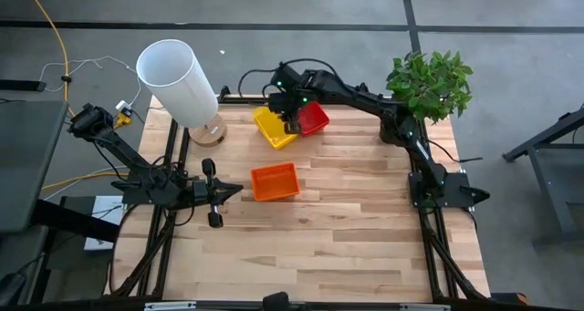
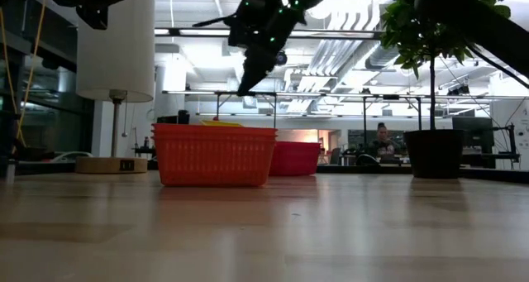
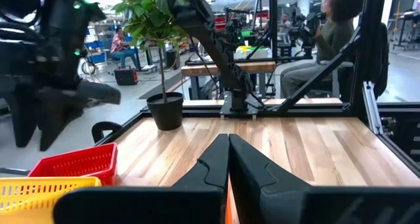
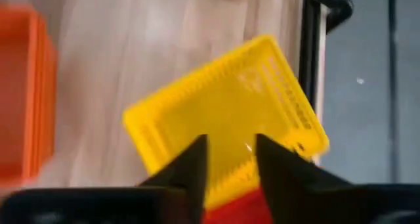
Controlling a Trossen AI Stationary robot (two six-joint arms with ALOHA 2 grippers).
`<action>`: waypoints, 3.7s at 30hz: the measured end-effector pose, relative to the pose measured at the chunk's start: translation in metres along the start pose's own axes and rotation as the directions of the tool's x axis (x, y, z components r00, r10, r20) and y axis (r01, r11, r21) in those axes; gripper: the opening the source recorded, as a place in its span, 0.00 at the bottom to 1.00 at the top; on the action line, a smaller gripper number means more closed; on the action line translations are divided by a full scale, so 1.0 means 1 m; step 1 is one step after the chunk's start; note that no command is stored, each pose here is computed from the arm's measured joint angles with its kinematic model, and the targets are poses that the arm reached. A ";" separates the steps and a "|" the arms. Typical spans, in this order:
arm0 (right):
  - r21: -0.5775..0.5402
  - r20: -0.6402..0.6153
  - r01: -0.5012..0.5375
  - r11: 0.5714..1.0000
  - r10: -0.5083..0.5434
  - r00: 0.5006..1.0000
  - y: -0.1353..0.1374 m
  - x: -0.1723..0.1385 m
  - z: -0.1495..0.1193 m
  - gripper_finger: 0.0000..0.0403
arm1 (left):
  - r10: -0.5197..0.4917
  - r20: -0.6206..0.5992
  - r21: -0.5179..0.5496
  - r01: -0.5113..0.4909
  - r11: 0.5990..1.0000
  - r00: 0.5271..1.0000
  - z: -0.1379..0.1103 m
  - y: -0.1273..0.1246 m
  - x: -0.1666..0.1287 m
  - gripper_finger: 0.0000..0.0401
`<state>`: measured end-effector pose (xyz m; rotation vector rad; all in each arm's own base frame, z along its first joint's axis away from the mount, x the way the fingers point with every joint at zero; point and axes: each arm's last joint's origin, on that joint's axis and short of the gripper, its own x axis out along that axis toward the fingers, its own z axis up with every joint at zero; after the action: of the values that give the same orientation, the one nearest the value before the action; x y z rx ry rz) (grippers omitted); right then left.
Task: Stack baskets by color
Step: Stack the bottom yellow bin on top of the top yellow bin, then adjust the stacked bins
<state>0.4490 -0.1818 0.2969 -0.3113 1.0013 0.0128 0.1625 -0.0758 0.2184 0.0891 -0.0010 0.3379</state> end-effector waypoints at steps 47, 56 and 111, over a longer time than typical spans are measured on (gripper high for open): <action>0.248 -0.167 0.072 0.966 -0.030 0.986 0.021 0.025 -0.001 0.00 | -0.003 -0.026 0.006 0.003 1.000 1.000 -0.004 0.000 0.000 0.00; 0.175 -0.276 0.042 0.984 0.008 0.961 0.059 0.017 0.007 0.00 | -0.004 -0.028 0.005 0.004 1.000 1.000 -0.004 -0.001 0.000 0.00; 0.665 0.324 -0.010 0.747 -0.277 0.905 0.162 0.016 -0.149 0.00 | 0.229 -0.518 -0.141 -0.346 0.928 0.824 -0.027 0.091 0.142 0.00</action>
<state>0.3097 -0.0684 0.1689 0.2703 0.5080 -0.3951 0.2656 0.0586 0.2016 -0.2350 0.4623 0.6585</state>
